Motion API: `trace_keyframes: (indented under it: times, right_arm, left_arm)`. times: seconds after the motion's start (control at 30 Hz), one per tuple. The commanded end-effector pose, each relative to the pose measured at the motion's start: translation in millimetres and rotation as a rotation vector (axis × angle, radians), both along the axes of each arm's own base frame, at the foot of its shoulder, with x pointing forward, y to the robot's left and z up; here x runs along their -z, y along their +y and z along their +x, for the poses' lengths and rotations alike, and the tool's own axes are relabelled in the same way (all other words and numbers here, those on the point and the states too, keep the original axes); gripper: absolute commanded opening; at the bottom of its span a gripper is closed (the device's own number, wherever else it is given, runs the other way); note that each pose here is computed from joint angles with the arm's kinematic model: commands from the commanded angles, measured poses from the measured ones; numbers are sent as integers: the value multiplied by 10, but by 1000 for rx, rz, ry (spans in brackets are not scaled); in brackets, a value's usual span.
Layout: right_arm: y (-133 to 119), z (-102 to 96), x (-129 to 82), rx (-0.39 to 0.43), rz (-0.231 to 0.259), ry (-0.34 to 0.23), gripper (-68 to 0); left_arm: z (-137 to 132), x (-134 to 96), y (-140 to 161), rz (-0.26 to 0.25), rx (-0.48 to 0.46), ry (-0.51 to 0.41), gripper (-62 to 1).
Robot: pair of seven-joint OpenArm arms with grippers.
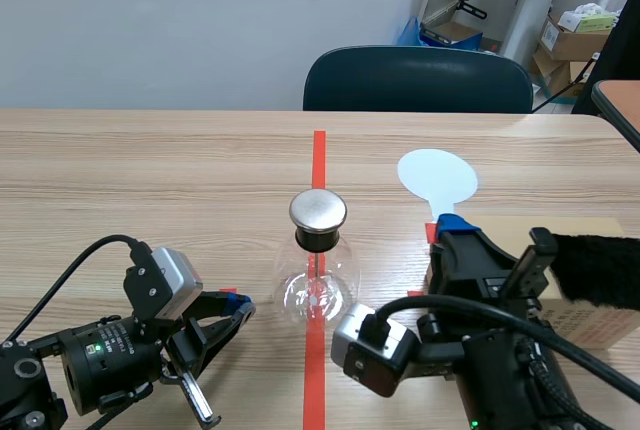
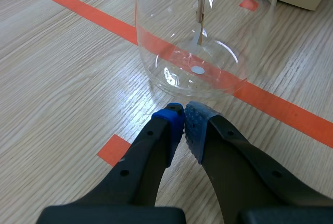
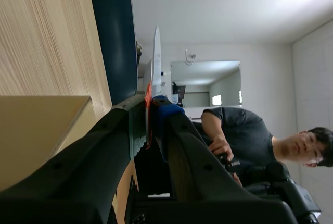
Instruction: Do the electroscope experiment
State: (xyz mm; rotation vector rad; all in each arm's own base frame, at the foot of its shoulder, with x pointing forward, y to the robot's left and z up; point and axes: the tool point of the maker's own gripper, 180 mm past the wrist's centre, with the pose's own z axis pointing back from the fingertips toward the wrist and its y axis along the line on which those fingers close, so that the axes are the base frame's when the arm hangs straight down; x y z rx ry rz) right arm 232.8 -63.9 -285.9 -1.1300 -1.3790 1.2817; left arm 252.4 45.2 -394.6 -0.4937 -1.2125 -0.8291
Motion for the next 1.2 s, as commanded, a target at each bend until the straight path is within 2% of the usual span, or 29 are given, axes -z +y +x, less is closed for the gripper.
trace_keyframes:
  times: [0.0,0.27,0.7,0.9,1.17]
  right_arm:
    - [-65,59,-103,29,7,-37,-658]
    - [-245,75,-96,129,13,-32,-658]
    - [-281,76,-95,149,14,-31,-658]
    - [-174,71,-100,90,11,-34,-658]
    - [134,19,-112,-83,-8,-44,-658]
  left_arm:
    - [24,-88,-64,-34,4,-18,-554]
    - [24,-87,-63,-33,4,-18,-554]
    - [23,-81,-61,-31,4,-16,-554]
    - [23,-81,-61,-31,4,-16,-554]
    - [23,-81,-61,-31,4,-16,-554]
